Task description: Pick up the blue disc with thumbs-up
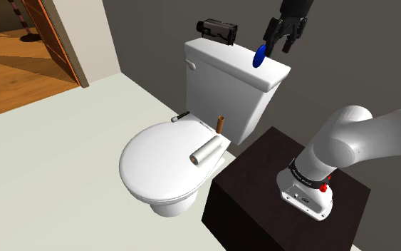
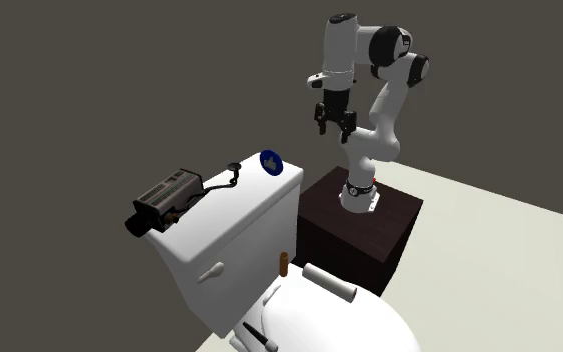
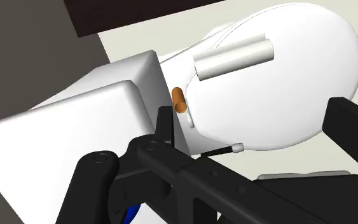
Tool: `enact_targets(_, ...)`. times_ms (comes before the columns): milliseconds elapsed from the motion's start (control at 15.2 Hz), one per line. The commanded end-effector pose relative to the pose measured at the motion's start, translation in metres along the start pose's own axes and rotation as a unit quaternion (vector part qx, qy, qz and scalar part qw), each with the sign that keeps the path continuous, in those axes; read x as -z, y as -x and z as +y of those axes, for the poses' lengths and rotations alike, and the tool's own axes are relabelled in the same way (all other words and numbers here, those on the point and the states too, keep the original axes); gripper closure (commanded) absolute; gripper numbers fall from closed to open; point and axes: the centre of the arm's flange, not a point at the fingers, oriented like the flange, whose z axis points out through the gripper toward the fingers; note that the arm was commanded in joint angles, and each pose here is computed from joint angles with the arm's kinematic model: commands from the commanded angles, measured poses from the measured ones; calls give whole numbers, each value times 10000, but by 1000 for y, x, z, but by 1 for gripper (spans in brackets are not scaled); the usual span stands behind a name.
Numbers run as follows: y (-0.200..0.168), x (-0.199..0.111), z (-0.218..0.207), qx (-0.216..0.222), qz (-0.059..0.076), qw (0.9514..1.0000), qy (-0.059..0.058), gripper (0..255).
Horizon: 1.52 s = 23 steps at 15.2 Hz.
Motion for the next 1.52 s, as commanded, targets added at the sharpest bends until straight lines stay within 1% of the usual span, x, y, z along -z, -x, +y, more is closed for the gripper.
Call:
enact_targets(0,0,0,0,0,0,10000,0,0)
enact_targets(66,-12,-2,6,173,-96,9998,103,0)
enact_targets(198,-36,-8,17,519,-287,9978,309,0)
enact_targets(330,-61,-13,27,865,-477,9938,514,0)
enact_targets(462,-87,-20,35,1208,-667,9878,719,0)
enact_targets(594,-112,-27,41,1549,-855,9799,921,0)
enact_targets(726,-138,-34,46,1887,-1041,9700,1122,0)
enact_targets(858,-163,-43,50,2221,-1226,9582,1321,0)
enact_targets(990,-189,-52,52,2551,-1408,9445,1517,0)
enact_targets(1056,-189,-53,52,2558,-1411,9442,1521,0)
enact_targets(1452,-190,-84,54,2558,-1411,9442,1521,0)
